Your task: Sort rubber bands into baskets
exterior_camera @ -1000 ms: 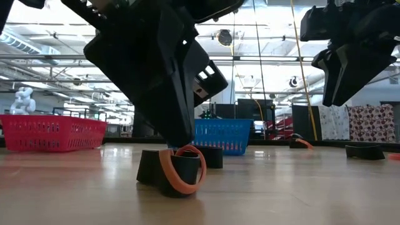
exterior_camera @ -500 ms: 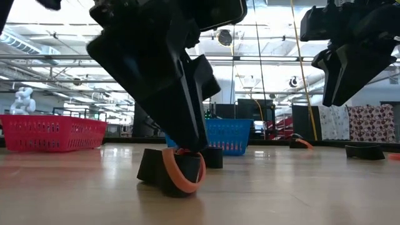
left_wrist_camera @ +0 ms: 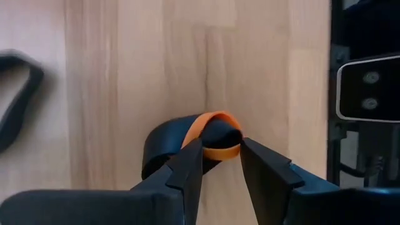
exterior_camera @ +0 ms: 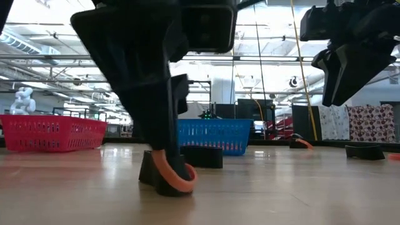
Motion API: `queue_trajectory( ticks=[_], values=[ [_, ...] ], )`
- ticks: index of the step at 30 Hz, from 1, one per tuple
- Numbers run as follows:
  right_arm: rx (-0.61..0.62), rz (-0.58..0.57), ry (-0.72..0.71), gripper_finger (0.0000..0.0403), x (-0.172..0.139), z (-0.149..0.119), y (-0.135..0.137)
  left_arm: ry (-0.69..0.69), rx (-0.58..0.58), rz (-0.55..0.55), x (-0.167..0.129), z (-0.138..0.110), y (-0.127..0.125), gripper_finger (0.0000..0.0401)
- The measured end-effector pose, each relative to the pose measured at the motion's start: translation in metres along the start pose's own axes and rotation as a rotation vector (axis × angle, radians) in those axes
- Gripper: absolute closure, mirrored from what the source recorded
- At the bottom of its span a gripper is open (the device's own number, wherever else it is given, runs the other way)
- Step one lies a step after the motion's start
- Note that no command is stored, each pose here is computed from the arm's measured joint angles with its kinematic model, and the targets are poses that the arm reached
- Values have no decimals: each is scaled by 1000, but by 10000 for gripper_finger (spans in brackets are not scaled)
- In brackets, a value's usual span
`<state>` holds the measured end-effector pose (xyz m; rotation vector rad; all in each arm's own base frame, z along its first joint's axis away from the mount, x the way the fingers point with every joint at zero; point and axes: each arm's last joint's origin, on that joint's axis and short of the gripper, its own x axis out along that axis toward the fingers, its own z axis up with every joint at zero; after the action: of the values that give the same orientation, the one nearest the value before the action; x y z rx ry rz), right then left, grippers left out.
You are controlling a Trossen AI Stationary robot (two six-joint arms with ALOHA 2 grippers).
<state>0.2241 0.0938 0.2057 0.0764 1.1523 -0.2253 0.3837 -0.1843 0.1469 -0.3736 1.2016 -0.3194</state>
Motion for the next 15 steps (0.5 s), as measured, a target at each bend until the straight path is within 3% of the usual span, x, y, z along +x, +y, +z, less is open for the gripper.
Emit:
queue_trajectory(
  ticks=[8,15],
  values=[
    [-3,-1,-5,243,0,0,0,9,-24,0,1,-1,0,285],
    [-15,-30,-36,243,1,3,-2,-11,92,5,-3,4,-2,285]
  ],
)
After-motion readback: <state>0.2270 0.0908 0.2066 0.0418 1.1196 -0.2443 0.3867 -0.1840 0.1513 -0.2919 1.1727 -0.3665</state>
